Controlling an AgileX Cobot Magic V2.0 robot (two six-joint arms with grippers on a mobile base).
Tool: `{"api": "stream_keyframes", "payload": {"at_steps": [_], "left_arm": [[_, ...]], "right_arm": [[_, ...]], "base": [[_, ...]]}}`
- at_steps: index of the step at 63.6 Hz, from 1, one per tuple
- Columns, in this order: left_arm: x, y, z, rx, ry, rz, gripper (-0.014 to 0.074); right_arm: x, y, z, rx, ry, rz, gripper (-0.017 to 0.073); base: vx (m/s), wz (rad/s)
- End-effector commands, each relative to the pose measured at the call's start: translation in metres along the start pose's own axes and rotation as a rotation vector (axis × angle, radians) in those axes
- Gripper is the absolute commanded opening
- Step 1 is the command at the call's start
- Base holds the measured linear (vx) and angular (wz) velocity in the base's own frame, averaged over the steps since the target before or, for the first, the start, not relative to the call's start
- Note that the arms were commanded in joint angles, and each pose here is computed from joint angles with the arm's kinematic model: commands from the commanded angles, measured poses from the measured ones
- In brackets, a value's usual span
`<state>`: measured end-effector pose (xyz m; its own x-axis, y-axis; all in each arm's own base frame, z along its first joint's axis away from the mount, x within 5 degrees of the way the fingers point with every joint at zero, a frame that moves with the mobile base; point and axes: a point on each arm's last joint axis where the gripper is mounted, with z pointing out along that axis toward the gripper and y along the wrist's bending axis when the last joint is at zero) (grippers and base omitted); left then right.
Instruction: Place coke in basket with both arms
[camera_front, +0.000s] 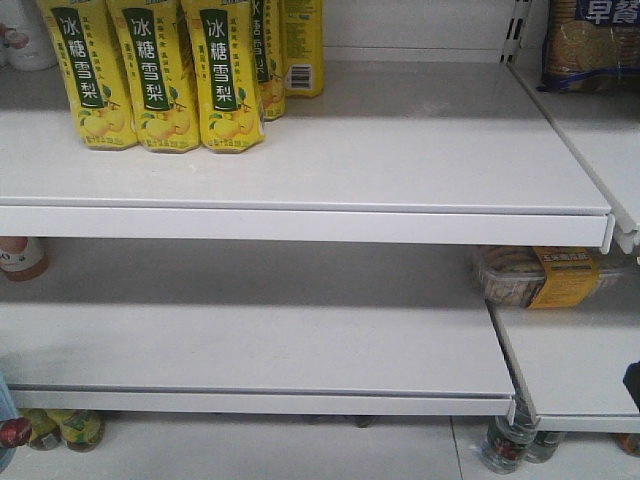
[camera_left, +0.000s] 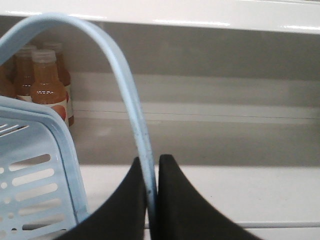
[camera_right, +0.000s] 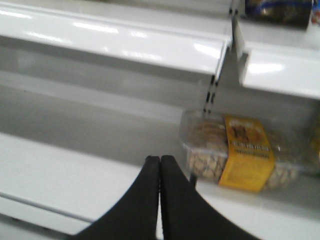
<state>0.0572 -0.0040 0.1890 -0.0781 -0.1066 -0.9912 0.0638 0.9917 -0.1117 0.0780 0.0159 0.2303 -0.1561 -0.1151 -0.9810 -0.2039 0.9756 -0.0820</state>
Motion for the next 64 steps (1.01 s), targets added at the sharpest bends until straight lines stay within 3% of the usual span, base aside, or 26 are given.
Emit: {"api": "stream_keyframes", "payload": {"at_steps": [1, 9, 23, 39, 64], "left_arm": [[-0.015, -0.002, -0.003, 0.019, -0.181, 0.081, -0.0006], [-0.015, -0.002, -0.003, 0.019, -0.181, 0.081, -0.0006], [-0.015, -0.002, -0.003, 0.019, -0.181, 0.081, -0.0006], [-0.015, -0.002, -0.003, 0.019, -0.181, 0.081, -0.0006], [-0.015, -0.002, -0.003, 0.019, -0.181, 0.081, -0.0006]], "right_arm": [[-0.003, -0.008, -0.002, 0.090, 0.034, 0.075, -0.0009], [-0.002, -0.011, -0.008, 0.144, 0.025, 0.115, -0.0009], [-0.005, -0.013, -0.018, 0.194, -0.032, 0.037, -0.0009], [-0.001, -0.013, -0.024, 0.217, -0.088, 0.021, -0.0009], [0.042, -0.009, -0.018, 0.211, -0.165, 0.118, -0.0009]], "base": [[0.00, 0.00], [0.00, 0.00], [0.00, 0.00], [0.00, 0.00], [0.00, 0.00]]}}
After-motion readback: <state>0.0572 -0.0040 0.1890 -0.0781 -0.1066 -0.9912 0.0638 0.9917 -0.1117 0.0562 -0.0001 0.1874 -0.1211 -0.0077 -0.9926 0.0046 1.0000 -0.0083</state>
